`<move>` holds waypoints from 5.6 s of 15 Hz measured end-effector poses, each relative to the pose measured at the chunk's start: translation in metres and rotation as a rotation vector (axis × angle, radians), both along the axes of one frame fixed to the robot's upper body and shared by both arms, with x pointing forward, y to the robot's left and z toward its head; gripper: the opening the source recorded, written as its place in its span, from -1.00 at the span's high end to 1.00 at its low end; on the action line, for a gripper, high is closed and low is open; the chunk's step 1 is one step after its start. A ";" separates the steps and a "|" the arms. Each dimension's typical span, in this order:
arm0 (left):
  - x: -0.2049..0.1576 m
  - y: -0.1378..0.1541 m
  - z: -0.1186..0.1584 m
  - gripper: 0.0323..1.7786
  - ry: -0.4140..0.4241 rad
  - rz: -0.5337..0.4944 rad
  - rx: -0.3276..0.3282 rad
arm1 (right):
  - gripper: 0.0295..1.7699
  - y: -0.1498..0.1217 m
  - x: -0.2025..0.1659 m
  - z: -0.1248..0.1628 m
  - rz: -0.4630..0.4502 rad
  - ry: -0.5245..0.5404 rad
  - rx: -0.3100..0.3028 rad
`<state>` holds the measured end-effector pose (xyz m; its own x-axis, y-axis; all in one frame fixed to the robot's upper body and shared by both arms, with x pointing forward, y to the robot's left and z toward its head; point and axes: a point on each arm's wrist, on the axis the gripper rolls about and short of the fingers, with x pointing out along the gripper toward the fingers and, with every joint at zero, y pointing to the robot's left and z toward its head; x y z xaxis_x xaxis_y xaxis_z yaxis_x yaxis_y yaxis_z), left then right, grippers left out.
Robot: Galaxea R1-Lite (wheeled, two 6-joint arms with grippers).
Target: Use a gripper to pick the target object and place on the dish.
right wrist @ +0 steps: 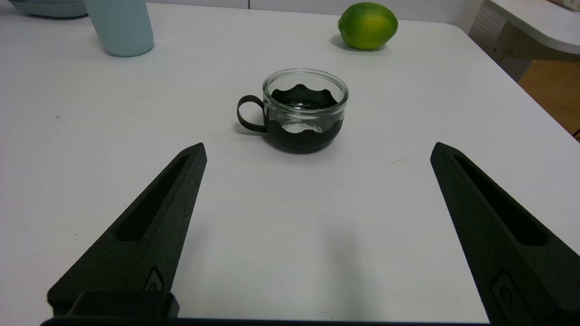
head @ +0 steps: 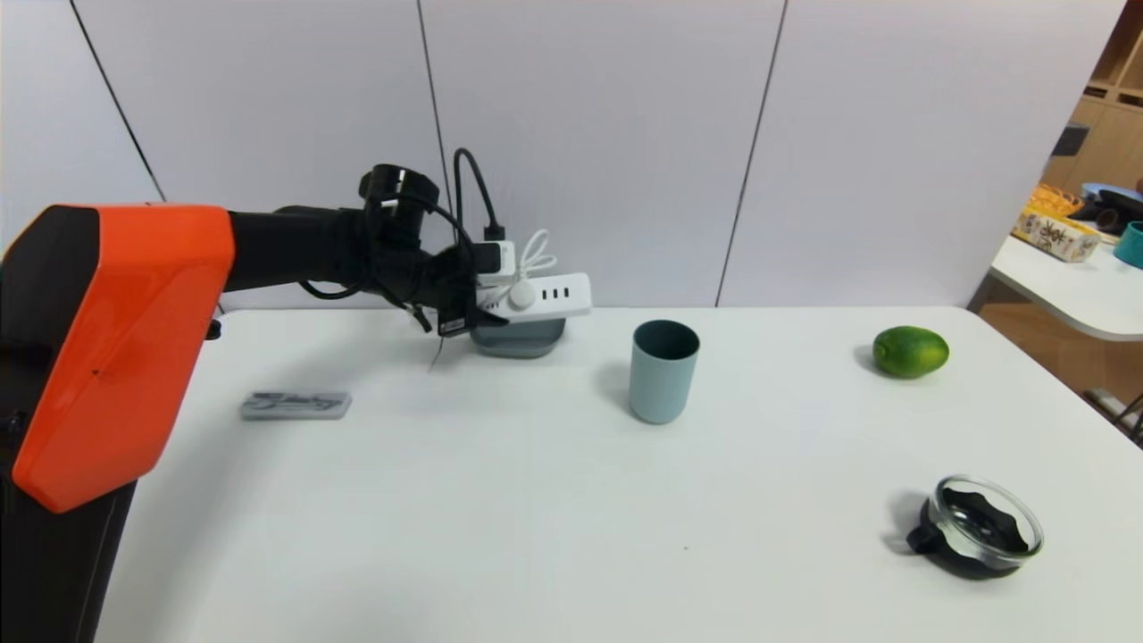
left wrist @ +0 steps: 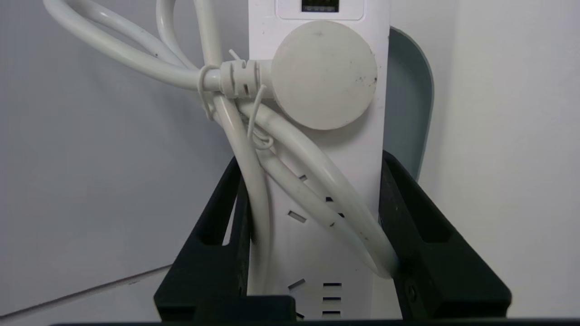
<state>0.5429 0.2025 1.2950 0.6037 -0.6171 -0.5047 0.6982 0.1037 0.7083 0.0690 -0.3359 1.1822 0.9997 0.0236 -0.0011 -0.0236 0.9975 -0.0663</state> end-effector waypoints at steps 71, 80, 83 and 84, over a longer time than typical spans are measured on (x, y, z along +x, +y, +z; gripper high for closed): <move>-0.473 0.130 -0.106 -0.90 -0.120 0.894 -0.939 | -0.93 0.000 0.000 0.000 0.000 0.000 0.000; -0.474 0.131 -0.112 -0.90 -0.096 0.948 -1.078 | -0.93 0.000 0.000 0.000 0.000 0.000 -0.001; -0.474 0.131 -0.112 -0.90 -0.094 0.975 -1.117 | -0.93 0.000 0.000 0.000 0.000 0.000 0.000; -0.474 0.131 -0.112 -0.90 -0.094 0.975 -1.117 | -0.93 0.000 0.000 0.000 0.000 0.000 0.000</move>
